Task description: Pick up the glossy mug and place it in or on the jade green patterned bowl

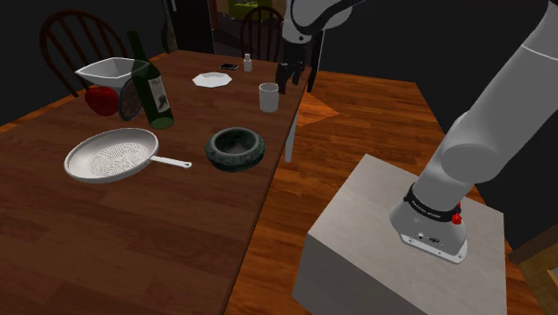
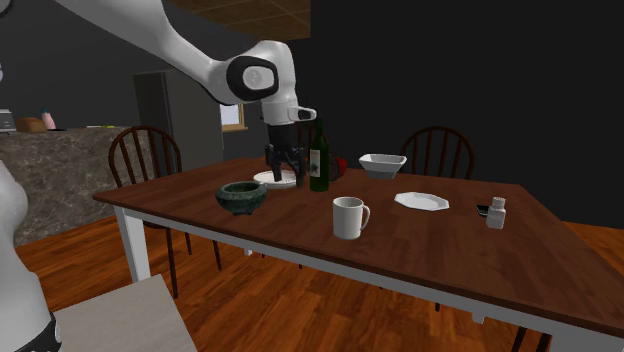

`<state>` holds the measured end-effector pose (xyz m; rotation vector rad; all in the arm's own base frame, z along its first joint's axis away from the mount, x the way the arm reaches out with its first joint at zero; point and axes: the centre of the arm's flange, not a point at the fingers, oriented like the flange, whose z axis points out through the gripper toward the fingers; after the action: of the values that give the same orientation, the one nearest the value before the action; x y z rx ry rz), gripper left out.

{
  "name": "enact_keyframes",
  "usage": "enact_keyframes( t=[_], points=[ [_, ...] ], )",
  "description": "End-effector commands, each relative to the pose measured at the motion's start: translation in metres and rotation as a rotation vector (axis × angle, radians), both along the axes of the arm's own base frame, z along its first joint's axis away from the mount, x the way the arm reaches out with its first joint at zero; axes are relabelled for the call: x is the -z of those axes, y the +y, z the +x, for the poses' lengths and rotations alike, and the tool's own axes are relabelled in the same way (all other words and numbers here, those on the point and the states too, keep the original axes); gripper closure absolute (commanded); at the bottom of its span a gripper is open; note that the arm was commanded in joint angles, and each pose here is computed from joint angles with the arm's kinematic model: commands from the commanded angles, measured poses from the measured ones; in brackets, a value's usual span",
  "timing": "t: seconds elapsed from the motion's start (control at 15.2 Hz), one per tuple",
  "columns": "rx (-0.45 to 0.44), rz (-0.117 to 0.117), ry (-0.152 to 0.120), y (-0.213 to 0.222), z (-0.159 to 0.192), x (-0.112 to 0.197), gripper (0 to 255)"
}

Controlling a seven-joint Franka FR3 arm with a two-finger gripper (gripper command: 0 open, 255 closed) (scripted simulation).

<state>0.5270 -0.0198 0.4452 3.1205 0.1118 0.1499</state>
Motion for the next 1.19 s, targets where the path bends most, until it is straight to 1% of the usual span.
enact_keyframes(
  t=[0.0, 0.66, 1.12],
  points=[
    [-0.002, -0.008, -0.011, -0.004, 0.025, 0.011, 0],
    [-0.012, -0.048, -0.063, -0.034, 0.134, 0.060, 0],
    [-0.012, -0.048, -0.063, -0.036, 0.140, 0.096, 0]
  ],
)
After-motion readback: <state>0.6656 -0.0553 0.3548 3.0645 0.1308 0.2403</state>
